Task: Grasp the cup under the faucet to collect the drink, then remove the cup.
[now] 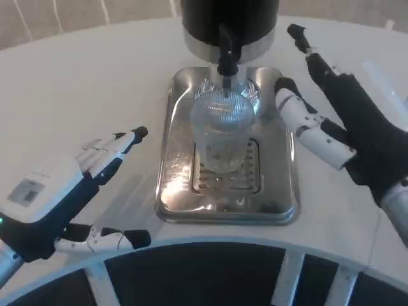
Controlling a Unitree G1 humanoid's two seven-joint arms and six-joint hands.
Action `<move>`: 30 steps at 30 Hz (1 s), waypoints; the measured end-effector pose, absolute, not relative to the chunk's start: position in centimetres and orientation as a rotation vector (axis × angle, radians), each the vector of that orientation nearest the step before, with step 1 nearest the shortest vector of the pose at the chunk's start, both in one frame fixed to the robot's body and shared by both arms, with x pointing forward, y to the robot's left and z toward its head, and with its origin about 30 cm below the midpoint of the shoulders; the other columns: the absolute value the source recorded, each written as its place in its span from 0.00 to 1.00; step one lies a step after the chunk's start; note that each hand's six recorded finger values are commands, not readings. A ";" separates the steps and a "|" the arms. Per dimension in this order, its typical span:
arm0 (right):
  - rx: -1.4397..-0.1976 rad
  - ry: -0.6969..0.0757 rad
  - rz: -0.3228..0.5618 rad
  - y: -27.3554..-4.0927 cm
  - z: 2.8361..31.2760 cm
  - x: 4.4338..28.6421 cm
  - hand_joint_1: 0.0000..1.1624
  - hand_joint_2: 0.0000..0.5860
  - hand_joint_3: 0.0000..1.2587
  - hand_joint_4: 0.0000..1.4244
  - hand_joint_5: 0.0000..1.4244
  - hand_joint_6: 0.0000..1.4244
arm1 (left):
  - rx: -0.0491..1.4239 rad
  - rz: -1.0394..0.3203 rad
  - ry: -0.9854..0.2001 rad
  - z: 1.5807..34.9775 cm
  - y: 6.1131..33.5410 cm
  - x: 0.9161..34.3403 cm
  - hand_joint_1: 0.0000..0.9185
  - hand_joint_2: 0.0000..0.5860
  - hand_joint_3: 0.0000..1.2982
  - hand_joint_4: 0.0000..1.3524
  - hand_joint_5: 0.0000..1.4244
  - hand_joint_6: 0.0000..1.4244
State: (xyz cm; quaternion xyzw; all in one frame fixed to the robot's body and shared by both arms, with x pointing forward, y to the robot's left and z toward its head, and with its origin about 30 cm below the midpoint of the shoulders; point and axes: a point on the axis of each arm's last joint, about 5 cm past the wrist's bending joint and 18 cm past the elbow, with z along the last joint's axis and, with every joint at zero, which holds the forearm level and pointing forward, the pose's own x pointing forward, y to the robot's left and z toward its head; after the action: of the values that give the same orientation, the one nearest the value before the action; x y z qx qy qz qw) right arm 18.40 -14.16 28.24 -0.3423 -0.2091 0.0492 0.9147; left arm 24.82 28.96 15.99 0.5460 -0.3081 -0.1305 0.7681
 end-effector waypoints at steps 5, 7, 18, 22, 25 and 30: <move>-0.673 -0.463 0.159 -13.1 28.7 19.6 0.17 1.00 0.00 0.00 0.00 0.00 | 1.203 -0.309 -0.645 15.8 29.0 24.2 0.12 0.15 0.00 0.00 0.03 0.07; -0.666 -0.469 0.171 -12.9 28.7 19.8 0.17 1.00 0.00 0.00 0.00 0.00 | 1.206 -0.304 -0.642 15.8 29.0 24.1 0.12 0.15 0.00 0.00 0.03 0.07; -0.652 -0.523 0.211 -12.0 29.2 20.7 0.11 0.99 0.00 0.00 0.00 0.00 | 1.225 -0.286 -0.605 15.8 29.3 23.4 0.11 0.14 0.00 0.00 0.03 0.07; -0.641 -0.534 0.232 -11.6 29.5 21.0 0.10 0.99 0.00 0.00 0.00 0.00 | 1.223 -0.274 -0.592 15.8 29.5 23.2 0.11 0.14 0.00 0.00 0.03 0.07; -0.644 -0.543 0.246 -11.4 29.7 21.1 0.10 0.99 0.00 0.00 0.00 0.00 | 1.227 -0.274 -0.590 15.9 29.4 23.2 0.11 0.14 0.00 0.00 0.03 0.07; -0.641 -0.556 0.265 -11.0 29.9 21.3 0.09 0.99 0.00 0.00 0.00 0.00 | 1.228 -0.271 -0.582 16.1 29.4 23.3 0.11 0.13 0.01 0.00 0.03 0.07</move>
State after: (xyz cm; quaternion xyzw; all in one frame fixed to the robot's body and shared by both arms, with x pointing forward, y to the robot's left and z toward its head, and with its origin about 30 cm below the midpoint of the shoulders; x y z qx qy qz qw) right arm 21.26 -10.99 29.92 -0.3101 -0.2691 0.1280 0.9028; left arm 23.28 29.39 16.06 0.5659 -0.2682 -0.1249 0.7695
